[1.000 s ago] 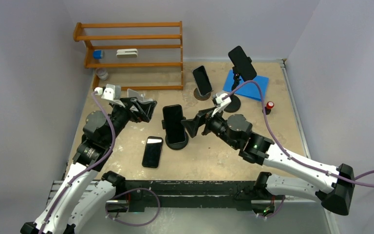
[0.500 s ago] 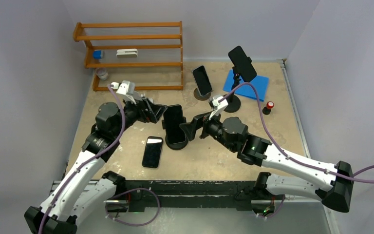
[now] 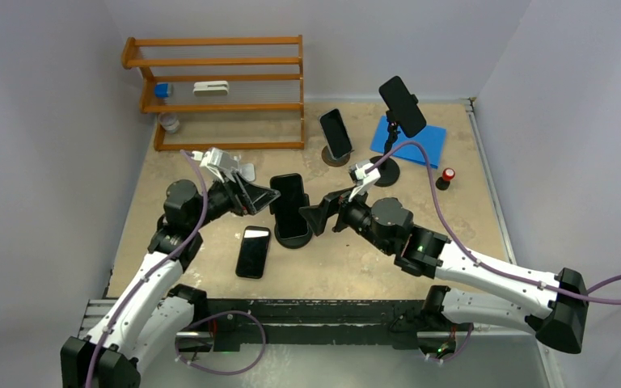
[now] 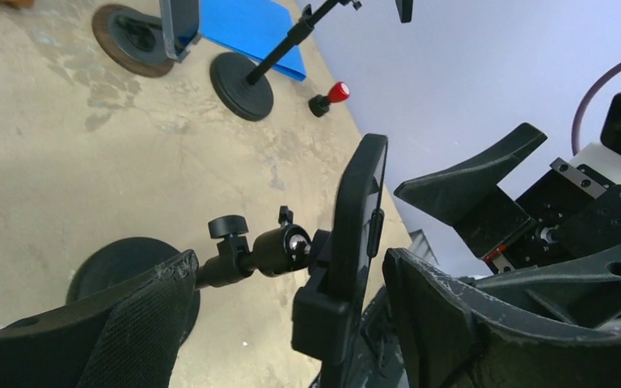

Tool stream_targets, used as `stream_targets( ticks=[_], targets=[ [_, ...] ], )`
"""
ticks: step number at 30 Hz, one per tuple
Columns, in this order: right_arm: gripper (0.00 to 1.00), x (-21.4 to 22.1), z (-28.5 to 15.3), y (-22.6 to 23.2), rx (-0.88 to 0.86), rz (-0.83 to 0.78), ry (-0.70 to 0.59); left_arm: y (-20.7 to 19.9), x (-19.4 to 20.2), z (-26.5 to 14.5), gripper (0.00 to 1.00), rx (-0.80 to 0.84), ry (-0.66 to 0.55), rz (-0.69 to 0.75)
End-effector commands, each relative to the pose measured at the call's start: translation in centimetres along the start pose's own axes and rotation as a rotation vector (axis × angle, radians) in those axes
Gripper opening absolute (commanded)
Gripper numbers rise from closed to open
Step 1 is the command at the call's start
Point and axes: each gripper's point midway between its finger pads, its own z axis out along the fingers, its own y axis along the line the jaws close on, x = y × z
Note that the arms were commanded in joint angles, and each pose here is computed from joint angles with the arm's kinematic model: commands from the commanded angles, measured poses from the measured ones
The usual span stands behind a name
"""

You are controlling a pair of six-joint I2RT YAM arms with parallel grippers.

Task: Remove the phone from the phone stand
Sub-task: Adjust the phone stand with the phone at the center of the board.

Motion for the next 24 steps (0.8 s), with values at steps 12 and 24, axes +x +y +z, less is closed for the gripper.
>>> stream_targets(
  ticks=[12, 24],
  targets=[
    [0.99, -1.4, 0.1, 1.0, -0.037, 0.025, -0.049, -2.2, 2.0, -0.1, 0.77, 0.257, 0.095, -0.088],
    [0.99, -1.3, 0.2, 1.0, -0.031, 0.024, -0.047, -2.0, 2.5, 0.4, 0.6, 0.293, 0.125, -0.108]
  ],
)
